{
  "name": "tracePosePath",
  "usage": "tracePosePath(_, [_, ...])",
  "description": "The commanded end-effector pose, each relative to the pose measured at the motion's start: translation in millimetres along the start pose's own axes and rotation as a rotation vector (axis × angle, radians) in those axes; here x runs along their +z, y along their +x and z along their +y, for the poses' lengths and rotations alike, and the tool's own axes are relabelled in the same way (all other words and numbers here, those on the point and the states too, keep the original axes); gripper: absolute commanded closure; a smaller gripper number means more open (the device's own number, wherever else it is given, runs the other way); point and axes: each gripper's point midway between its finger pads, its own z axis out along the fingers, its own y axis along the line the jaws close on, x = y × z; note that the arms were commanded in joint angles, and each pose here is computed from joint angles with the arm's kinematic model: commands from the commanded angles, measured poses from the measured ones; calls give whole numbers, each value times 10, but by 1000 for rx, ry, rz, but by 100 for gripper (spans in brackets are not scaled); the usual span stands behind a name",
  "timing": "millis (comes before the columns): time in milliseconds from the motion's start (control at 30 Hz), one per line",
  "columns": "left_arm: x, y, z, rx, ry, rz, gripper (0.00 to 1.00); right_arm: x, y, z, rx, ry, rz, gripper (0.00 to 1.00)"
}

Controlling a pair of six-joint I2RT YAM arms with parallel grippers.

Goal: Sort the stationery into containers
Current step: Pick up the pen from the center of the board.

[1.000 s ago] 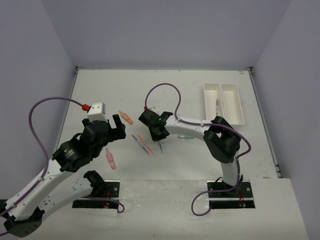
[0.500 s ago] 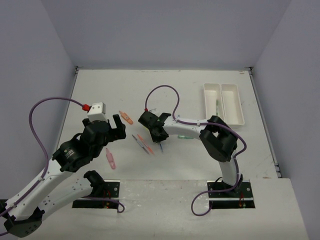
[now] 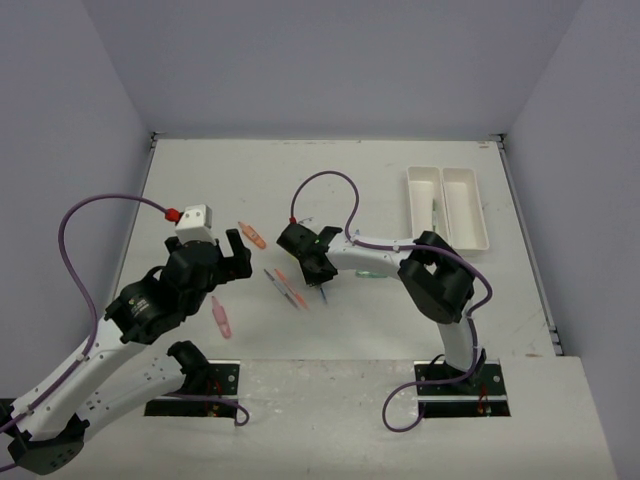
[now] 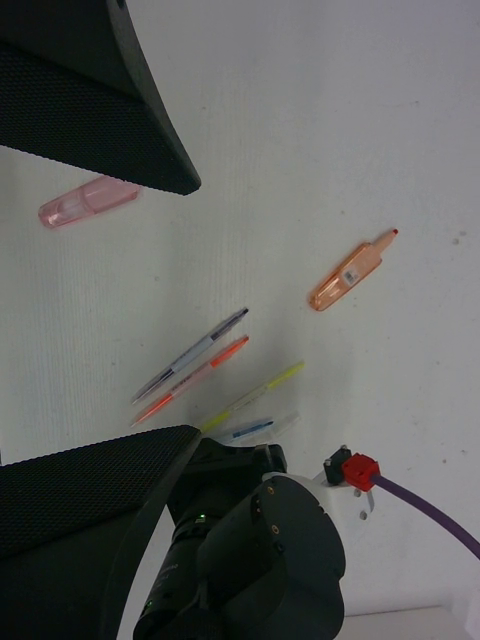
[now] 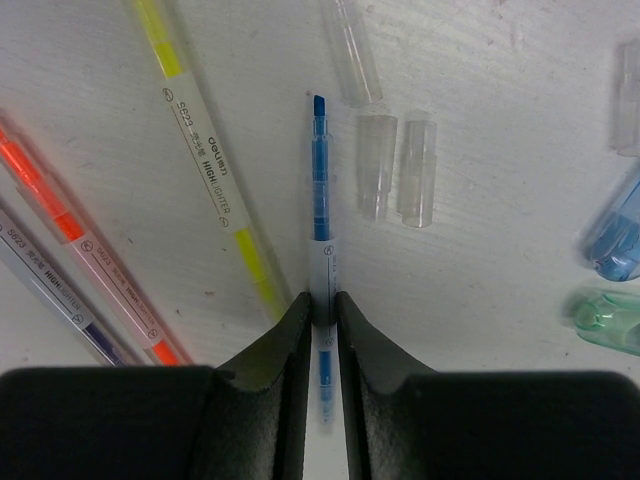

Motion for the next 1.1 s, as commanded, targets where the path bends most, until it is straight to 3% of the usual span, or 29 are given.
tracePosePath(0, [-1,-56,29,-3,-17,-23,0,131,96,-13,7,24,18,83])
tracePosePath(67, [-2,-56,39,-4,-22,-22,0,113,91,-1,2,19,18,86])
tracePosePath(200, [4,-62,63,-18,-43,-24,0,-3,35,12,4,-4,-2,99])
tracePosePath(533, [237,14,-142,-85,-59,19,0,-954,-407,-219,36,-50,-207,100])
tracePosePath(800, [573,-241,-683,-204,-22,8,0,-1324,-298,-1227,230,23,-300,100])
tracePosePath(1000, [1143,-67,-1279,-242,-4,99,2,-1668,-221,-2073,405,103,-428,100])
tracePosePath(1067, [1398,50,-1519,-234,-19,145,15,-1803,-191,-2230,442,108,-477,100])
